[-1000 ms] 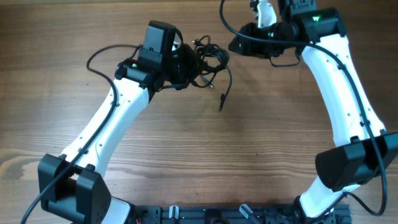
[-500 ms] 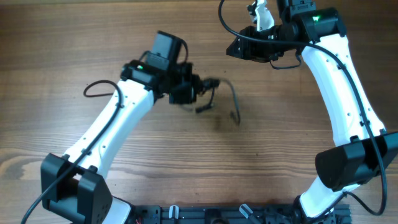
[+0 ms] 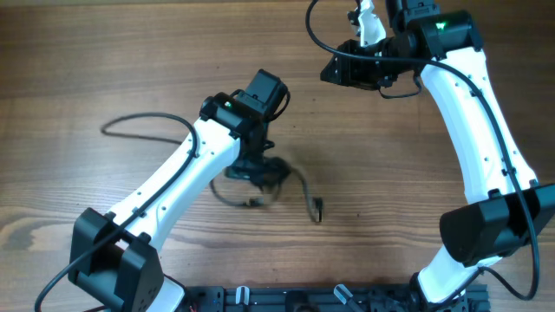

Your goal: Untangle cables

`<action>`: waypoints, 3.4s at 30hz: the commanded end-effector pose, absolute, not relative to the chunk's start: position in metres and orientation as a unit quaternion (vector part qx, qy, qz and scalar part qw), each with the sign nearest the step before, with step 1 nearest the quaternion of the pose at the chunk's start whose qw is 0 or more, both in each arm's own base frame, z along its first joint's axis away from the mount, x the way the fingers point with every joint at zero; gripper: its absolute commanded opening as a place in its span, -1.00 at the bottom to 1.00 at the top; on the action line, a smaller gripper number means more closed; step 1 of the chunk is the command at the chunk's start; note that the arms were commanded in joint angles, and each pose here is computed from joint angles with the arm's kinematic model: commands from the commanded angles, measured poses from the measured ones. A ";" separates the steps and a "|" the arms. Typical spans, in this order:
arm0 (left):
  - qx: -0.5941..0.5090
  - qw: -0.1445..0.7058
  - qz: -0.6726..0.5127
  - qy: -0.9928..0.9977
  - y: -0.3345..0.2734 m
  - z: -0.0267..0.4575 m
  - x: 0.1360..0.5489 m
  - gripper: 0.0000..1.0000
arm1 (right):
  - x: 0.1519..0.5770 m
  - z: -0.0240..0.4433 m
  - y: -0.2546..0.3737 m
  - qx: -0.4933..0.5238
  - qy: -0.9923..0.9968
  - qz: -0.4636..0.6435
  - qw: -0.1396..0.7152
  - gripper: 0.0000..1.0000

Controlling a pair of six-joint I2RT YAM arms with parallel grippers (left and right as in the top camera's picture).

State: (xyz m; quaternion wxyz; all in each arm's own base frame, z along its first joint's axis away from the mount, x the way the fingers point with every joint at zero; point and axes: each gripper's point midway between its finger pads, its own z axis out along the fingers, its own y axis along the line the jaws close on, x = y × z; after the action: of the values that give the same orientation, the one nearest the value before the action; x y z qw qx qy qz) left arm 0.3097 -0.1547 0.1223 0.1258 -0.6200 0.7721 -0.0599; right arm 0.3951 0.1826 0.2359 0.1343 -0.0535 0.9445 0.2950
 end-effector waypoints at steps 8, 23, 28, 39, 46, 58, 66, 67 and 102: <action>0.048 0.123 0.004 0.991 -0.167 0.119 0.308 0.70 | 0.398 0.236 0.176 -0.060 0.948 0.275 0.147 -0.15; -0.133 -0.038 -0.001 0.990 -0.149 0.039 0.222 -0.63 | 0.397 0.233 0.171 -0.061 0.952 0.262 0.145 -0.06; -0.227 -0.023 0.058 0.972 -0.122 0.018 0.211 -0.54 | 0.396 0.233 0.171 -0.064 0.952 0.261 0.145 -0.06; -0.228 0.036 0.020 0.973 -0.132 0.006 0.237 -0.92 | 0.395 0.232 0.171 -0.067 0.953 0.260 0.143 -0.06; -0.103 0.091 -0.099 0.986 -0.178 0.065 0.270 -0.92 | 0.397 0.233 0.172 -0.069 0.952 0.261 0.148 -0.06; -0.035 0.192 -0.317 0.928 -0.188 0.206 0.286 -0.92 | 0.385 0.251 0.198 -0.134 0.918 0.345 0.144 -0.07; -0.008 0.204 -0.389 0.898 -0.183 0.226 0.300 -0.92 | 0.371 0.256 0.222 -0.160 0.906 0.370 0.130 -0.09; -0.014 0.205 -0.391 0.897 -0.181 0.227 0.302 -0.92 | 0.370 0.255 0.224 -0.163 0.907 0.367 0.129 -0.09; -0.759 0.084 -0.284 0.580 -0.094 0.177 0.328 -0.92 | 0.299 0.187 0.337 -0.120 0.931 0.344 0.030 -0.44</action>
State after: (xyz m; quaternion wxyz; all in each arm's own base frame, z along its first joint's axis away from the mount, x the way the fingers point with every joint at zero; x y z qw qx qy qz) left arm 0.3256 -0.0963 0.1753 0.0748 -0.7520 0.5902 -0.2837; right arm 0.3083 0.3303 0.1960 0.0441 -0.1388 0.9248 0.3515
